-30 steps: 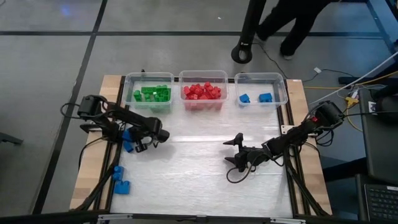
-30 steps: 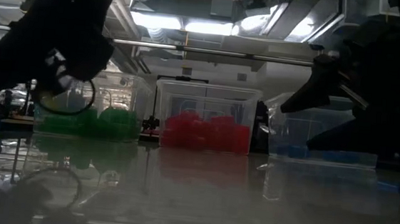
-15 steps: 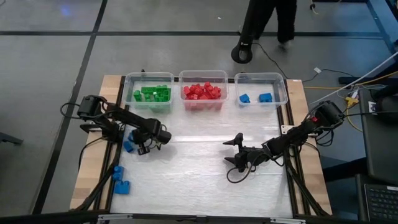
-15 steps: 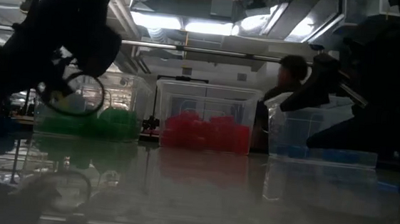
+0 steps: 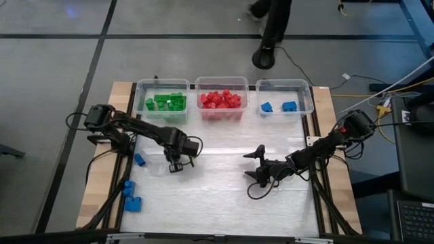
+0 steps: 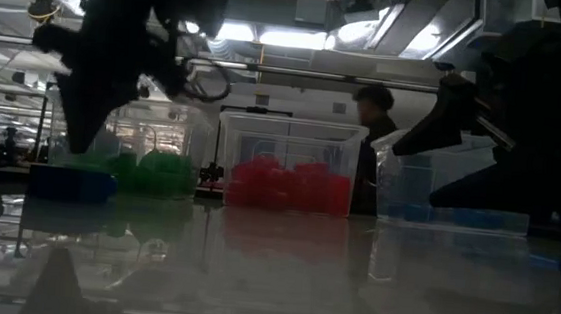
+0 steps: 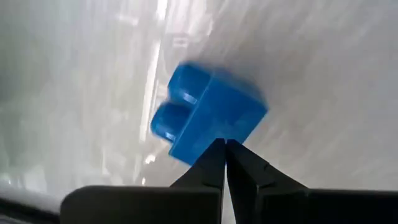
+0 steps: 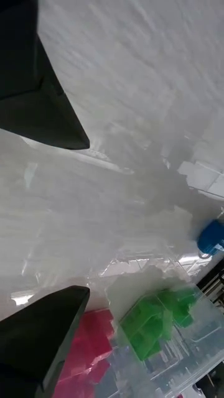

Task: Sort blocks
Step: Put the blue game piece into the right transparent bin

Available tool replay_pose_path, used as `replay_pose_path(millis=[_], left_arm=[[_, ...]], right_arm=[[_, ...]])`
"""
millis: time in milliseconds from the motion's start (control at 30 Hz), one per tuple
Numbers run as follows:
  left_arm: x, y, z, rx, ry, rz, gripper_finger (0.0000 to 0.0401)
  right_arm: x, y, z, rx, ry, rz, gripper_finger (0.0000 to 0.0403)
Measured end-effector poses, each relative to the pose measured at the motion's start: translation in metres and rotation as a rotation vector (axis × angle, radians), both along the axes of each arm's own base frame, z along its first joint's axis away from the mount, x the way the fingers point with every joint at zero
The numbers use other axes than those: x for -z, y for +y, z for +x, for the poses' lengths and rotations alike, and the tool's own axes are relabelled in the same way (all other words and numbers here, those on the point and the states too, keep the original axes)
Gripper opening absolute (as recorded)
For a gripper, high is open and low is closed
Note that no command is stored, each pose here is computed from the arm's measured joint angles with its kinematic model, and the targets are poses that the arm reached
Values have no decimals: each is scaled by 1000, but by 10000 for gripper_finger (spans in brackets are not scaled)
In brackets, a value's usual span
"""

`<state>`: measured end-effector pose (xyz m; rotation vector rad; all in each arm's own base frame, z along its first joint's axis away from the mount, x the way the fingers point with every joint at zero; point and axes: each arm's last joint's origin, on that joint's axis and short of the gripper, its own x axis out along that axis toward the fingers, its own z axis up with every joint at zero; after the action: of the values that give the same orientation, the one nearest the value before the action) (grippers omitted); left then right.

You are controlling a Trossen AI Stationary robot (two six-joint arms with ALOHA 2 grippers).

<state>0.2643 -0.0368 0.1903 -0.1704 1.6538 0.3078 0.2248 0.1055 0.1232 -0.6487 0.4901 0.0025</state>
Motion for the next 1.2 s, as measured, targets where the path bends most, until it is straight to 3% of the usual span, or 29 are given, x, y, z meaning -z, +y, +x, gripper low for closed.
replay_pose_path(millis=[233, 467, 700, 1000, 1200], left_arm=[[-17, -4, 16, 52, -116, -9, 35], [-14, -9, 21, 120, -185, -13, 140], [-9, -8, 17, 162, -155, -9, 232], [-3, -5, 0, 234, -71, 101, 251], [-6, -2, -20, 228, -165, 85, 251]], right_arm=[[0, 0, 0, 0, 3, -1, 376], [1, 1, 0, -29, 14, 16, 376], [1, 1, 0, -29, 13, 16, 376], [1, 1, 0, -45, 18, 26, 376], [1, 2, 0, -51, 19, 29, 376]])
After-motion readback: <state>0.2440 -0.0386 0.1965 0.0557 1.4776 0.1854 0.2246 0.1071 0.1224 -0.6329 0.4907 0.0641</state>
